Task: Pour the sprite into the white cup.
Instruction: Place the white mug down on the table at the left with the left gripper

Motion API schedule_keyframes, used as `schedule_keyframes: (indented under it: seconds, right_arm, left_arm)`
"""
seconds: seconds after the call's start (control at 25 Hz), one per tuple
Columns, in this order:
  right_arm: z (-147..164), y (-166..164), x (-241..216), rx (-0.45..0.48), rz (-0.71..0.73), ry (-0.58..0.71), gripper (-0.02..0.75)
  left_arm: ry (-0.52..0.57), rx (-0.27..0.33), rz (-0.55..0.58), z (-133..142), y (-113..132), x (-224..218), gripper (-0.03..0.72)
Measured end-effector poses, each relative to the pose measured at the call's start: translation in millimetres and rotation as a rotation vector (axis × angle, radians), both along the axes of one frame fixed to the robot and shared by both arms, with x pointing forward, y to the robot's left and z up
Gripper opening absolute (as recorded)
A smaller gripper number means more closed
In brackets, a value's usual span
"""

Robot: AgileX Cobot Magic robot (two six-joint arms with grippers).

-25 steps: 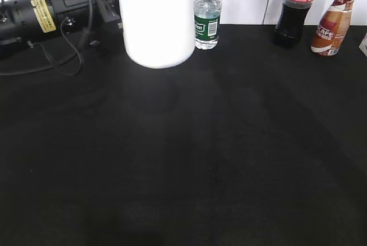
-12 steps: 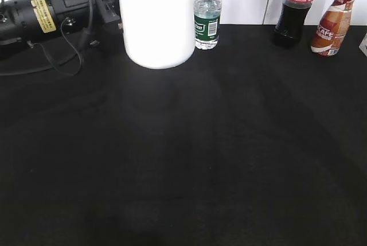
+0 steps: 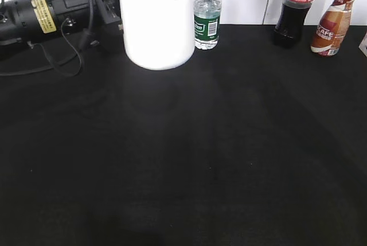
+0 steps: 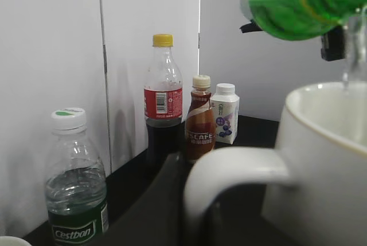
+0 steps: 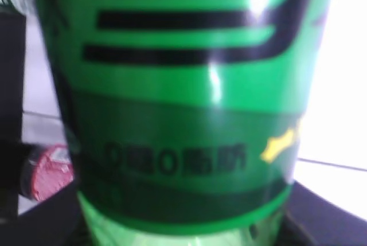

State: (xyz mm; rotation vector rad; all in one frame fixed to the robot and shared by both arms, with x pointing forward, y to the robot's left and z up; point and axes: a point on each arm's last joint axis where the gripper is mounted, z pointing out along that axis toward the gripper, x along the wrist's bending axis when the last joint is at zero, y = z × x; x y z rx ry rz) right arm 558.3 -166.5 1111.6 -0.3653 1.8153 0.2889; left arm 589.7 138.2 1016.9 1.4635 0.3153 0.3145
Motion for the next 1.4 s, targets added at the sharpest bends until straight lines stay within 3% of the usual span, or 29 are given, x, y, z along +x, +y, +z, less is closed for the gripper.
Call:
schedule_keyframes:
  seconds: [0.16, 0.24, 0.28, 0.32, 0.44, 0.48, 0.56, 0.68, 0.88, 1.04, 1.24, 1.32, 1.4]
  right_arm:
    - [0, 3, -1, 0.094, 0.002, 0.043, 0.384]
    - [1, 3, -1, 0.218, -0.037, 0.09, 0.384]
    - [2, 4, -2, 0.322, -0.054, 0.132, 0.384]
    - [3, 5, -2, 0.467, -0.085, 0.188, 0.384]
    - [11, 7, -1, 1.21, -0.23, 0.453, 0.383]
    - [13, 7, 0, 1.361, -0.259, 0.501, 0.383]
    - [13, 8, -2, 1.494, -0.219, 0.53, 0.383]
    - [-13, 9, -10, 1.581, -0.194, 0.603, 0.383]
    - [-20, 10, -15, 1.584, -0.138, 0.611, 0.379]
    - [-19, 11, -15, 1.582, -0.133, 0.611, 0.379]
    - [-19, 11, -15, 1.587, -0.132, 0.62, 0.379]
    - [-19, 11, -15, 1.589, -0.129, 0.621, 0.379]
    - [-19, 11, -15, 1.59, -0.129, 0.622, 0.379]
  left_arm:
    - [0.0, 0.001, 0.0, 0, 0, 0, 0.039]
    - [0.0, 0.001, 0.0, 0, 0, 0, 0.039]
    - [0.0, 0.001, 0.0, 0, 0, 0, 0.039]
    - [0.0, 0.001, 0.0, 0, 0, 0, 0.039]
    - [0.0, 0.002, 0.001, 0, 0, 0, 0.039]
    - [0.0, 0.006, 0.001, 0, 1, 0, 0.039]
    - [-0.009, 0.041, 0.0, -3, 11, 3, 0.039]
    - [-0.016, 0.103, 0.056, -7, 43, 12, 0.039]
    - [-0.046, 0.189, 0.387, 23, 127, 23, 0.039]
    - [-0.04, 0.131, 0.606, 44, 152, 22, 0.039]
    - [0.069, 0.0, 0.871, 23, 172, 6, 0.039]
    - [0.064, 0.02, 0.959, 30, 178, -8, 0.039]
    - [0.071, -0.02, 1.056, 38, 183, -21, 0.039]
